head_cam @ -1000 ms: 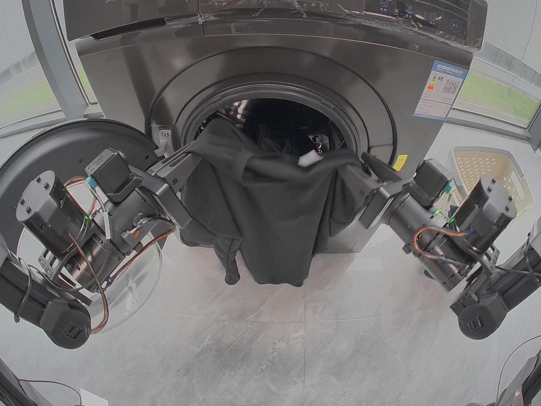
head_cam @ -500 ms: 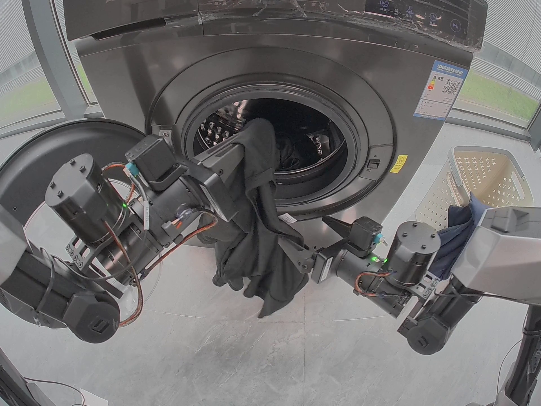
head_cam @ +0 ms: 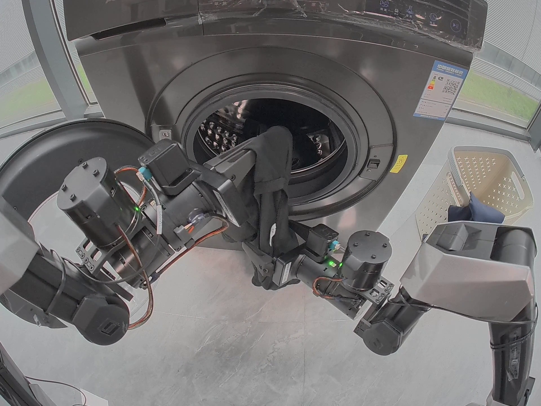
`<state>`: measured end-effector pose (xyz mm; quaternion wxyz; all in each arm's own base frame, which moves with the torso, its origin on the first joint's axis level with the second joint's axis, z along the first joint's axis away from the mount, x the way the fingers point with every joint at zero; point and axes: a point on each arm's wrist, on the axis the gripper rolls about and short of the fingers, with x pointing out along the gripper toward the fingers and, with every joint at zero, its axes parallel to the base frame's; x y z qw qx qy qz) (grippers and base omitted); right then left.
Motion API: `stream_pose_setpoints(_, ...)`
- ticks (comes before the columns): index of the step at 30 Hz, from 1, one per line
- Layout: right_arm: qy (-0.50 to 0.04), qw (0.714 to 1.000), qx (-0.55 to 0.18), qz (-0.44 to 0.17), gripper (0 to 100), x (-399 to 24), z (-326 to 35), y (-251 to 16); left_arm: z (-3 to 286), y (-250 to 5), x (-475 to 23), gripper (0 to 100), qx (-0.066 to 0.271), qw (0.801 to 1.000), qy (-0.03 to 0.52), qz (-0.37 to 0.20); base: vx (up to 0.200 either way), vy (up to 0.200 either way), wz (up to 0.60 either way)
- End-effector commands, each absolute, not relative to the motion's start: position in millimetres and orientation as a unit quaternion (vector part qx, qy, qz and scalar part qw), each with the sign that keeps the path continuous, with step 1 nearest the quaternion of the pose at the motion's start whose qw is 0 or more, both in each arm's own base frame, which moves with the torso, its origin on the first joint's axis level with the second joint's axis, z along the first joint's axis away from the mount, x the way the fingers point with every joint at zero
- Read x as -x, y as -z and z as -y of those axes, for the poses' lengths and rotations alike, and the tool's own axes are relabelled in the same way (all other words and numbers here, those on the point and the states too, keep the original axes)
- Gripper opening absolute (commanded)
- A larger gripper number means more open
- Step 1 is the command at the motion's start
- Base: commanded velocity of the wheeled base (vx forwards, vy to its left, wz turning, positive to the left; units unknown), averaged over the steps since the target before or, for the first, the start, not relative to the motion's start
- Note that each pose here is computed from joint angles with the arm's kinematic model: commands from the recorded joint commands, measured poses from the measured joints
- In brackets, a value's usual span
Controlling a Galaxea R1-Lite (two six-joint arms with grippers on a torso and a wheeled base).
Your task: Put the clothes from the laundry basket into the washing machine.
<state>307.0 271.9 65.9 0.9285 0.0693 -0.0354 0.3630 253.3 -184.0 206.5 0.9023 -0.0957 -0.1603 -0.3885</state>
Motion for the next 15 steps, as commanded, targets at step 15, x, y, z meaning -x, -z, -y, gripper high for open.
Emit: stream_pose_setpoints(15,-0.325,0.942,-0.07,0.051,100,-355,-289,-24,184,-221,-244,0,0.103,0.894,0.396,0.182,0.0,0.0,0.0)
